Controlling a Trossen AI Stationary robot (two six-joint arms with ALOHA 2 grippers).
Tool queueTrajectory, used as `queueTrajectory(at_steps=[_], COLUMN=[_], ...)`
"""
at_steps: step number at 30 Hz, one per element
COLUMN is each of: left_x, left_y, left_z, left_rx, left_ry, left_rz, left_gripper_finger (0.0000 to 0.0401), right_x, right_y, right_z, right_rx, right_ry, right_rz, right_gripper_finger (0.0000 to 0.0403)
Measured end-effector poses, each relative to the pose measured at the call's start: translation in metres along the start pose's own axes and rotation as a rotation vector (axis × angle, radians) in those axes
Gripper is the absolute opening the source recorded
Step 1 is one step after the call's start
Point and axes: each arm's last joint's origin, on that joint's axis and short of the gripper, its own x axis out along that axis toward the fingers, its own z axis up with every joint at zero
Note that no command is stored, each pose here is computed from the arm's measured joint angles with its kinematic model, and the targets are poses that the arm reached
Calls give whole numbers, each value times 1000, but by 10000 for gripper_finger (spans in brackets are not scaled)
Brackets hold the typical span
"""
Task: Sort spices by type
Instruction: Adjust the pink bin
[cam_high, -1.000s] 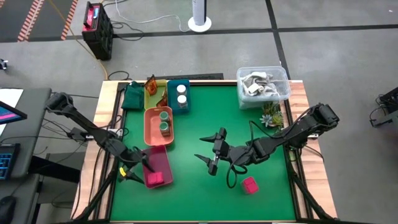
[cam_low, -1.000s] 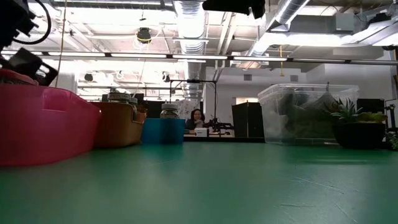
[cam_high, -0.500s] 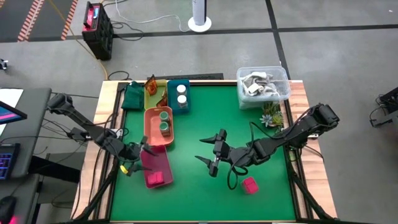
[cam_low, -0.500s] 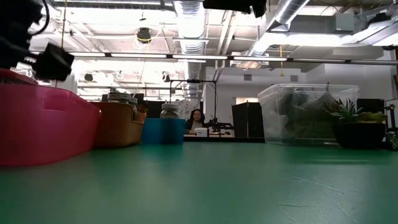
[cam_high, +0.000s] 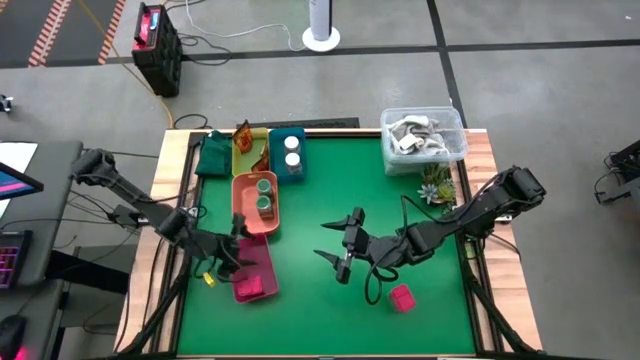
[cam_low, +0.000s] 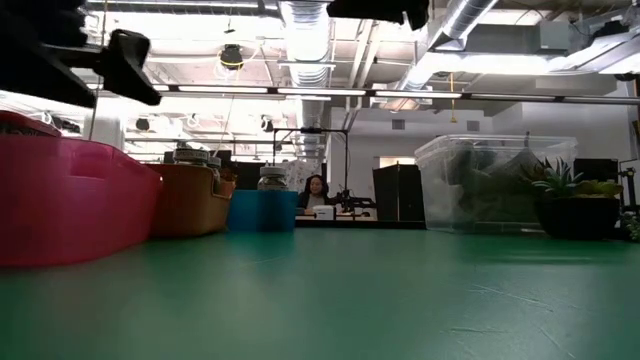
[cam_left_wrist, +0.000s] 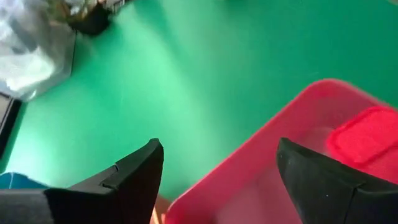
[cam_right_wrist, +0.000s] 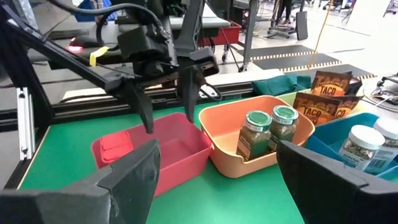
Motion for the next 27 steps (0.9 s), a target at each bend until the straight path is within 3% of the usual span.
queueTrajectory(at_steps=[5,11,17,27], left_x=[20,38,46,48], left_y=[-2,-7,-10,-5], left_z=[2,0,-1,-6], left_rx=[86,254,442,589], left_ry=[125,169,191,260], left_rz=[11,29,34,78], left_gripper_finger=[297,297,297,297], right_x=[-4,-9,-11,-11], right_y=[5,8,10,11], right_z=[-4,-10,-11,-11], right_rx=[-11,-23,-23,-27], right_ry=[21,58,66,63], right_rz=[-1,-24,-21,-19], right_gripper_finger=[345,345,345,345])
